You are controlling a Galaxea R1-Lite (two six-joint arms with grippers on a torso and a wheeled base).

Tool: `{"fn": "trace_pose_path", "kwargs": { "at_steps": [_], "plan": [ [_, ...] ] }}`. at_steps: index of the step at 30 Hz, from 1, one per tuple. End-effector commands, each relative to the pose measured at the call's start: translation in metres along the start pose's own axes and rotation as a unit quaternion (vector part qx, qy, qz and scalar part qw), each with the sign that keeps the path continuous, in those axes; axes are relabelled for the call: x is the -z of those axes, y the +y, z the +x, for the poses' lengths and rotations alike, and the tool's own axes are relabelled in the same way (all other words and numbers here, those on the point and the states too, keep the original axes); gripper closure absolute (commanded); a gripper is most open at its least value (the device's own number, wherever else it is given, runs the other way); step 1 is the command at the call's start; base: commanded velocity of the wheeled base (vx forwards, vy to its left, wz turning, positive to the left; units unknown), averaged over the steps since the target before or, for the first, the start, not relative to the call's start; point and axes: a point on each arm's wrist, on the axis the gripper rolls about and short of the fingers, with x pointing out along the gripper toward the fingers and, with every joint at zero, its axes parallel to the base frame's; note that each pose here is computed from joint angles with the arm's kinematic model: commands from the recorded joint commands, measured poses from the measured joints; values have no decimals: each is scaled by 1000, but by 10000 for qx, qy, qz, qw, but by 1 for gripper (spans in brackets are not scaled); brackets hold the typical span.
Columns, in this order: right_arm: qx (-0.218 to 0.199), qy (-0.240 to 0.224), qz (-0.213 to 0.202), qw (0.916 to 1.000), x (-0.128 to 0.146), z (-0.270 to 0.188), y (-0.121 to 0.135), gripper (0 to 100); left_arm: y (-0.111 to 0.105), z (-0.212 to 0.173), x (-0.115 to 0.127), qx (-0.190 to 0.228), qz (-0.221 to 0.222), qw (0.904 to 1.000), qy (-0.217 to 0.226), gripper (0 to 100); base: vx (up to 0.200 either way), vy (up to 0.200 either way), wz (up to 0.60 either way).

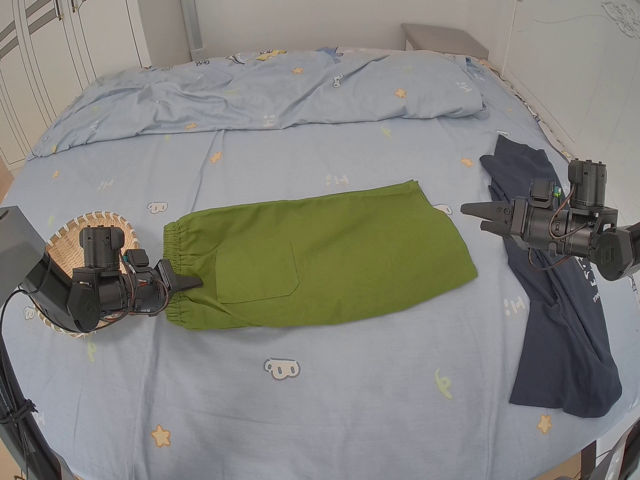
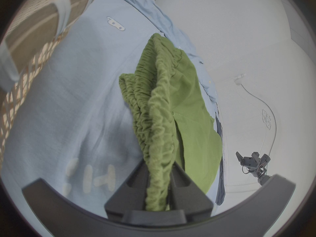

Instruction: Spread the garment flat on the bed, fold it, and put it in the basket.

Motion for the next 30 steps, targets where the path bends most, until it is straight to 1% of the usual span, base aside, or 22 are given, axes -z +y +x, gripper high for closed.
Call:
{"fn": "trace_pose_path", "kwargs": {
  "at_steps": [1, 2, 3, 4, 7, 9, 13, 16, 25, 30],
  "plan": [
    [175, 53, 17, 9998, 1, 12, -22, 0, -15, -10, -6, 134, 98, 9997, -162, 100, 0, 0, 0],
    [265, 35, -102, 9996, -3, 16, -35, 0, -20, -14, -9, 184, 68, 9996, -217, 100, 0, 0, 0],
    [279, 33, -116, 9995, -3, 17, -38, 0, -21, -15, -9, 191, 55, 9995, -238, 100, 0, 0, 0],
    [325, 18, -198, 9993, -9, 24, -48, 0, -25, -19, -11, 236, 21, 9993, -284, 100, 0, 0, 0],
    [422, 130, -126, 9989, -13, 39, -68, 0, -27, -23, -13, 283, -12, 9993, -263, 100, 0, 0, 0],
    [448, 217, -166, 9986, -16, 48, -76, 0, -28, -24, -13, 327, -13, 9992, -232, 100, 0, 0, 0],
    [433, 356, -427, 9975, -14, 68, -91, 0, -27, -24, -13, 353, -7, 9991, -215, 100, 0, 0, 0],
    [416, 411, -452, 9973, -10, 80, -102, 0, -27, -25, -13, 353, -5, 9991, -225, 100, 0, 0, 0],
    [285, 420, -560, 9971, -8, 103, -109, 0, -26, -25, -14, 341, 2, 9991, -257, 100, 0, 0, 0],
    [141, 460, -621, 9969, -6, 111, -99, 0, -26, -25, -14, 341, 2, 9991, -257, 100, 0, 0, 0]
  ]
}}
